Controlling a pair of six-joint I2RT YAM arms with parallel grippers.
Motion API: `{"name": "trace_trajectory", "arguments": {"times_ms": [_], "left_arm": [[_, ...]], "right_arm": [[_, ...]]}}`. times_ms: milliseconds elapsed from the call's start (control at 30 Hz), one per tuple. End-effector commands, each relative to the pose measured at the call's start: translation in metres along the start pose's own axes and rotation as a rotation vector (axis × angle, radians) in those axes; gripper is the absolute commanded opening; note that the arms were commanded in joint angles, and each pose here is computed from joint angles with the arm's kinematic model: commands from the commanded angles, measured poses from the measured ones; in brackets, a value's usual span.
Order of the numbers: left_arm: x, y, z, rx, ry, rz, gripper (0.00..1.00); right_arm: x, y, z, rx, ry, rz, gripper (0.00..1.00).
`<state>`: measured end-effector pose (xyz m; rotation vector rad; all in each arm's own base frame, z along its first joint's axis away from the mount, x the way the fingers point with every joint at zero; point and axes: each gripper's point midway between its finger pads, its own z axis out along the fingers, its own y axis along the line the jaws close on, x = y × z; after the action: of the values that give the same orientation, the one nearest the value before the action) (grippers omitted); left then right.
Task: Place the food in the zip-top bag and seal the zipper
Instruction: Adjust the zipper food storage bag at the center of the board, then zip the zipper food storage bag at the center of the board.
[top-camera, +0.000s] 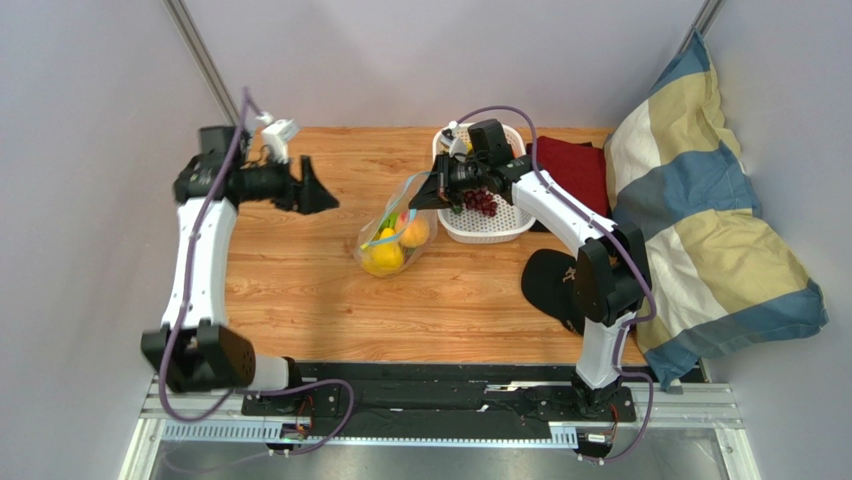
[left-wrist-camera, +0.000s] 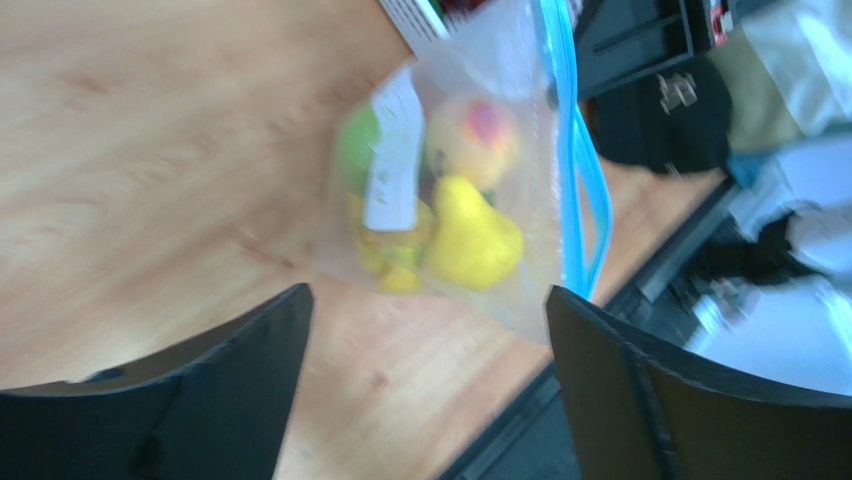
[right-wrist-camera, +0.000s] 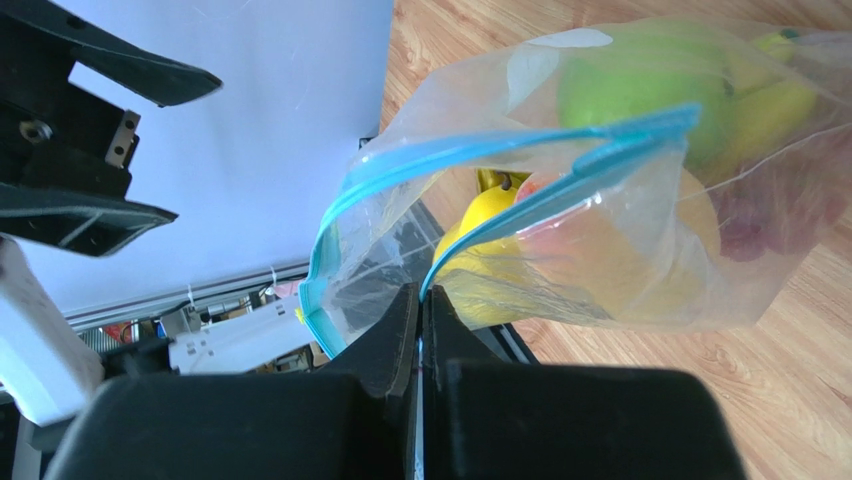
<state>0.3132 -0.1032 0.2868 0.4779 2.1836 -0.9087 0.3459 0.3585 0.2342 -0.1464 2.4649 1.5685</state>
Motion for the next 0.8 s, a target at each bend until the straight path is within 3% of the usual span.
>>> {"name": "trace_trajectory", "arguments": {"times_ms": [0,100,167,367,500,767], "left_arm": [[-0.005,-0.040,-0.051,-0.029,-0.288,0.343,0.99],[0.029,-0.044,-0.057,-0.111,-0.326,0.491,0.99],[0.055,-0.042,-0.045,-0.071,-0.312,0.564,0.97],[0.097,-0.039,-0.011,0.069,-0.246,0.585,0.86],[0.090,-0.029,0.014,0.020,-0.324,0.749,0.83],[0.083,-0.018,0.042,-0.025,-0.395,0.698,0.78]], "right_arm": [[-0.009,0.042,-0.011,-0.093,-0.033,-0.060,0.00],[-0.014,0.049,-0.011,-0.109,-0.039,-0.049,0.00],[-0.016,0.051,-0.012,-0.115,-0.046,-0.042,0.00],[-0.017,0.054,-0.013,-0.116,-0.060,-0.019,0.00],[-0.016,0.048,-0.012,-0.108,-0.060,-0.009,0.00],[-0.015,0.046,-0.015,-0.100,-0.068,-0.022,0.00]]}}
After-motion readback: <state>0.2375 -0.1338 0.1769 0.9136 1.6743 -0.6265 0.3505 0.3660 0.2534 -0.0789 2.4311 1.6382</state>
